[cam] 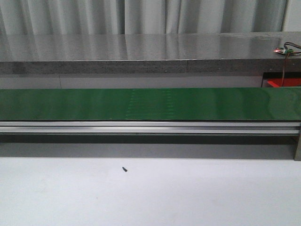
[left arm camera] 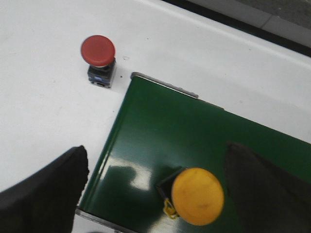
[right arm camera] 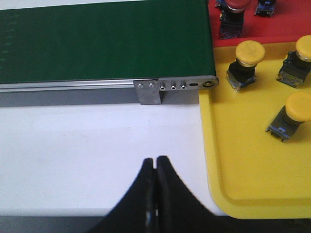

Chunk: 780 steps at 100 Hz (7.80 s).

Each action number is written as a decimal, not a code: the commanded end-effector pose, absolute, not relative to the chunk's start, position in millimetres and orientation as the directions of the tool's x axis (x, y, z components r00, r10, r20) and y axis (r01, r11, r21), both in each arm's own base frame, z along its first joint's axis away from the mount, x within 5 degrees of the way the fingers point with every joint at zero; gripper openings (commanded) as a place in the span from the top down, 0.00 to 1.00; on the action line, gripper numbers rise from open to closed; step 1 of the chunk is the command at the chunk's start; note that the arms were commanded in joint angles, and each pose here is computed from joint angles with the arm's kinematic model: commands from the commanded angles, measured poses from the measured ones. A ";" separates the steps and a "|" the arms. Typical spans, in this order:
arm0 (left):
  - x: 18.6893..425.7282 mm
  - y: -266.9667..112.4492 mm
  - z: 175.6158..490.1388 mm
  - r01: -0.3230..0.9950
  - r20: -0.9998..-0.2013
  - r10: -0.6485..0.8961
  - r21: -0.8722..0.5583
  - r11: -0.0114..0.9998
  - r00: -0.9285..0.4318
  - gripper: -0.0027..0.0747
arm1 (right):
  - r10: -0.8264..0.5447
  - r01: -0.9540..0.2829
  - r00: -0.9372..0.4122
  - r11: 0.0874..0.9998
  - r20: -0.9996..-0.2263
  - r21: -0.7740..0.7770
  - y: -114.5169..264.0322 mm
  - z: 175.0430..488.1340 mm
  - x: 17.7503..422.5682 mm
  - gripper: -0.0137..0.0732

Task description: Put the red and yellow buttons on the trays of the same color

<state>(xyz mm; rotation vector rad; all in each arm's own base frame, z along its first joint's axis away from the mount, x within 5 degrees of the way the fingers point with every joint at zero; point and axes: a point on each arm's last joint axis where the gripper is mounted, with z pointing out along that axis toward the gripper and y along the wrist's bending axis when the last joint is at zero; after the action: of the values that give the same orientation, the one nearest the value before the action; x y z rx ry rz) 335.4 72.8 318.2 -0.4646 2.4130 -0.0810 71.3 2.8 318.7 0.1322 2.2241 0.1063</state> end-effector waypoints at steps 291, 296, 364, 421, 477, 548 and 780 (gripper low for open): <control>405.2 127.3 341.2 -0.356 -0.711 -0.368 -0.175 0.918 -0.600 0.71 | 0.130 0.050 -0.547 0.991 -0.827 0.122 2.5 329.7 74.4 0.92; 400.2 124.4 345.8 -0.353 -0.701 -0.367 -0.174 0.919 -0.611 0.71 | 0.130 0.050 -0.547 0.991 -0.827 0.122 2.5 329.7 74.4 0.92; 376.8 70.8 305.8 -0.238 -0.640 -0.279 -0.152 0.959 -0.716 0.71 | 0.130 0.050 -0.547 0.991 -0.827 0.122 2.5 329.7 74.4 0.92; 370.6 67.5 307.6 -0.209 -0.648 -0.260 -0.155 0.965 -0.716 0.23 | 0.130 0.050 -0.547 0.991 -0.827 0.122 2.5 329.7 74.4 0.92; 291.1 27.5 393.3 -0.013 -0.721 -0.070 -0.085 0.996 -0.690 0.97 | 0.130 0.050 -0.547 0.991 -0.827 0.122 2.5 329.7 74.4 0.92; 185.4 -22.8 336.8 0.189 -0.657 0.097 -0.070 0.980 -0.747 0.99 | 0.130 0.050 -0.547 0.991 -0.827 0.122 2.5 329.7 74.4 0.92; 118.9 -18.8 323.7 0.183 -0.787 0.070 -0.056 0.982 -0.613 0.99 | 0.103 0.021 -0.686 0.992 -0.720 0.123 -7.7 364.2 206.6 0.92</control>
<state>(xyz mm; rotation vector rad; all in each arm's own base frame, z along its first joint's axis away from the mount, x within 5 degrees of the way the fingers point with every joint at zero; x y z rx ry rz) 116.1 -17.1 312.1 0.1873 2.3093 -0.1435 193.5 -11.0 349.9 0.1458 2.3979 0.1194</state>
